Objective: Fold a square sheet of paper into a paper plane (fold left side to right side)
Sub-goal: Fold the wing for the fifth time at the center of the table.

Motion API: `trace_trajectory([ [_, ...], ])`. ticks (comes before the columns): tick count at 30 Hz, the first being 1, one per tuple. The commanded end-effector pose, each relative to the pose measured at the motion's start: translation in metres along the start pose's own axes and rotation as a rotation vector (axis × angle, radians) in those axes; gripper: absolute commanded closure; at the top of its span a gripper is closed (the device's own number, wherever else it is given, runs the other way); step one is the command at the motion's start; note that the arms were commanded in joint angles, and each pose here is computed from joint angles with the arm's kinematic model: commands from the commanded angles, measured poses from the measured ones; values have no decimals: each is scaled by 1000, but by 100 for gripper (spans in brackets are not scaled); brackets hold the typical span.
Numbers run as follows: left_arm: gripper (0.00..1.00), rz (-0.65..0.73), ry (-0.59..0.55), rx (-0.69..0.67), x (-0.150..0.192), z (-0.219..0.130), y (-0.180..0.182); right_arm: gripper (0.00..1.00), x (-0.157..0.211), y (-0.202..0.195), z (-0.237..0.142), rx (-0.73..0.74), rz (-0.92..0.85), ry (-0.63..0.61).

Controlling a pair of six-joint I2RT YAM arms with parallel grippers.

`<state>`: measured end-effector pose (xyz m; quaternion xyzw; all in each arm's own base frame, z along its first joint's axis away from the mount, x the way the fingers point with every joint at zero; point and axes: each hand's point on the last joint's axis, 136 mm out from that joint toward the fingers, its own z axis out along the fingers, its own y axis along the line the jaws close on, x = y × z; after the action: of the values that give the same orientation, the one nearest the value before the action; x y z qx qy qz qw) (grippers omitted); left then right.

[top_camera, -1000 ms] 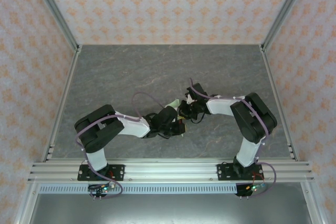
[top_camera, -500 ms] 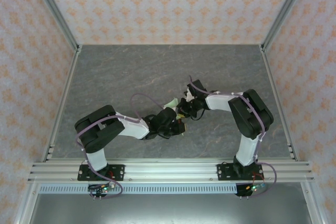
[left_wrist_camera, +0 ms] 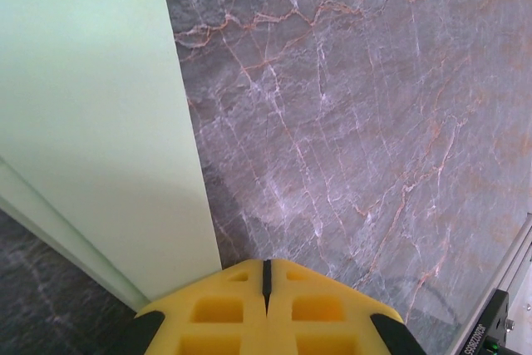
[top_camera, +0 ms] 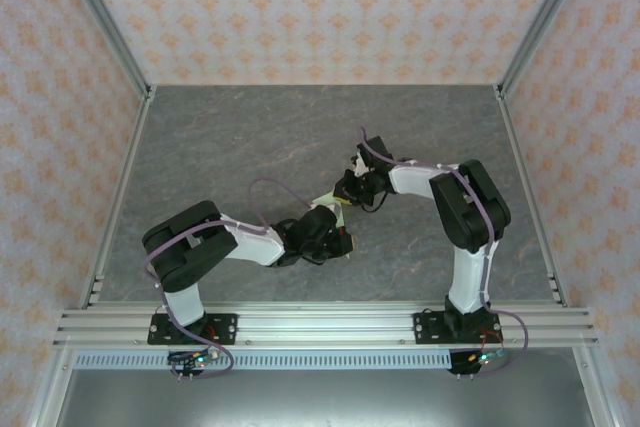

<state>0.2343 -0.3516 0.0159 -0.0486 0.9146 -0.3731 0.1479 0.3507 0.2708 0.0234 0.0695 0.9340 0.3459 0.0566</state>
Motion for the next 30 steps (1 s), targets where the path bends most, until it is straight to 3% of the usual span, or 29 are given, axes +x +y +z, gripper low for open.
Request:
trace_trajectory([
  [1,100,-19,113,-167,38,0,49,84,-29,-8,0,53,-33,-87],
  [16,100,-15,113,-154,39,-1,44,84,-77,2,4,66,-51,-129],
  [20,100,3,97,-100,33,-5,28,84,-81,13,-15,53,-78,-172],
  [26,100,52,68,-44,23,-17,5,82,-56,28,-67,29,-148,-234],
  [30,100,66,61,-26,23,-20,3,90,-12,23,-75,-68,-124,-185],
])
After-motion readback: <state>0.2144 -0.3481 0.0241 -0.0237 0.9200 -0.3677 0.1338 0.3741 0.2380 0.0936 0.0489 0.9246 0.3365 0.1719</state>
